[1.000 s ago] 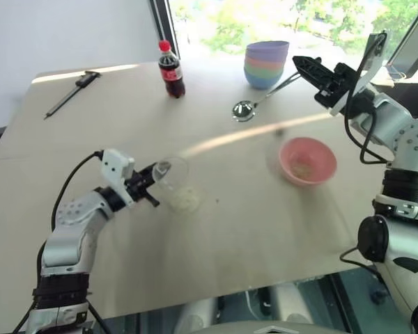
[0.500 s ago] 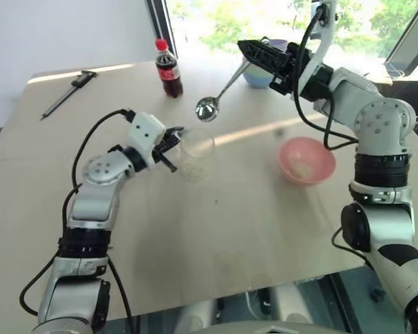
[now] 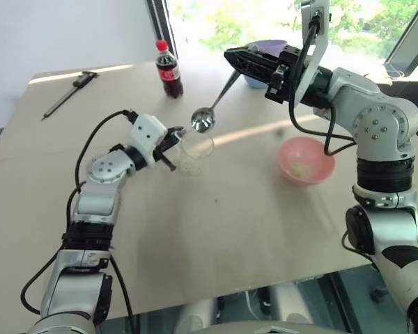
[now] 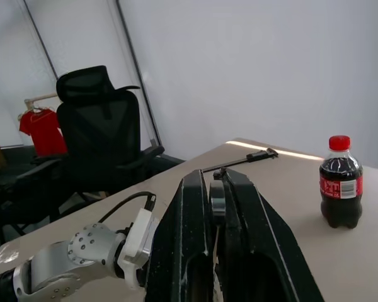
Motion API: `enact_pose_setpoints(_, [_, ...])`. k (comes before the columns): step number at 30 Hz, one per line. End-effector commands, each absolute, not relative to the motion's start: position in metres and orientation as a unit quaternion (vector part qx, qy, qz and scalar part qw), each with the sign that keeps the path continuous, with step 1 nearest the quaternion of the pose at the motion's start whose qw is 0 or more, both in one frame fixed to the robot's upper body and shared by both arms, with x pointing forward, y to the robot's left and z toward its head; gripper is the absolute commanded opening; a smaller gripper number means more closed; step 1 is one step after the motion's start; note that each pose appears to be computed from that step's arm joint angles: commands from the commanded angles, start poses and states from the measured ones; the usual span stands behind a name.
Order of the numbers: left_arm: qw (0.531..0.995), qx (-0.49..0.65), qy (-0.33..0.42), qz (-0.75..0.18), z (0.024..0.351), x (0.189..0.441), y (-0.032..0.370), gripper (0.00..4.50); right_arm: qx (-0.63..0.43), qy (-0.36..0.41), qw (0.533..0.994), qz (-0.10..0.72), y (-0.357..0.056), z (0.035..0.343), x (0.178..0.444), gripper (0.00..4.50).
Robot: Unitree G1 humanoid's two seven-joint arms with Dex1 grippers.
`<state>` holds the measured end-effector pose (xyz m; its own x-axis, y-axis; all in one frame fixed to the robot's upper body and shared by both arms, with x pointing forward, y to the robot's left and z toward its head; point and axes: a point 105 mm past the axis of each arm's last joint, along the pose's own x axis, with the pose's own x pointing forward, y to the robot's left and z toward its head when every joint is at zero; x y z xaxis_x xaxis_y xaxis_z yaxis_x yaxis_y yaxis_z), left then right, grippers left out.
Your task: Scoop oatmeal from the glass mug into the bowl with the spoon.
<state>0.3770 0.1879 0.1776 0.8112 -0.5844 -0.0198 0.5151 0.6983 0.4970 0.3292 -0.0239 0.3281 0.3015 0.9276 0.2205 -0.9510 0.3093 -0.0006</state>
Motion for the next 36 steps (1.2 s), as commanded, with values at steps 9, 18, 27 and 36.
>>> enact_pose_setpoints(9, [0.915, 0.257, -0.080, -0.301, 0.182, 0.381, 0.185, 0.10, -0.048, -0.131, 0.805, 0.577, -0.002, 0.310, 0.325, 0.00])
enact_pose_setpoints(18, [0.908, 0.271, -0.076, -0.309, 0.175, 0.385, 0.178, 0.10, -0.095, -0.102, 0.803, 0.580, 0.028, 0.268, 0.326, 0.00])
enact_pose_setpoints(27, [0.904, 0.282, -0.078, -0.312, 0.173, 0.386, 0.177, 0.10, -0.058, -0.063, 0.825, 0.559, 0.030, 0.250, 0.338, 0.00])
enact_pose_setpoints(36, [0.904, 0.283, -0.081, -0.310, 0.173, 0.385, 0.176, 0.10, 0.142, 0.027, 0.838, 0.526, 0.017, 0.258, 0.349, 0.00])
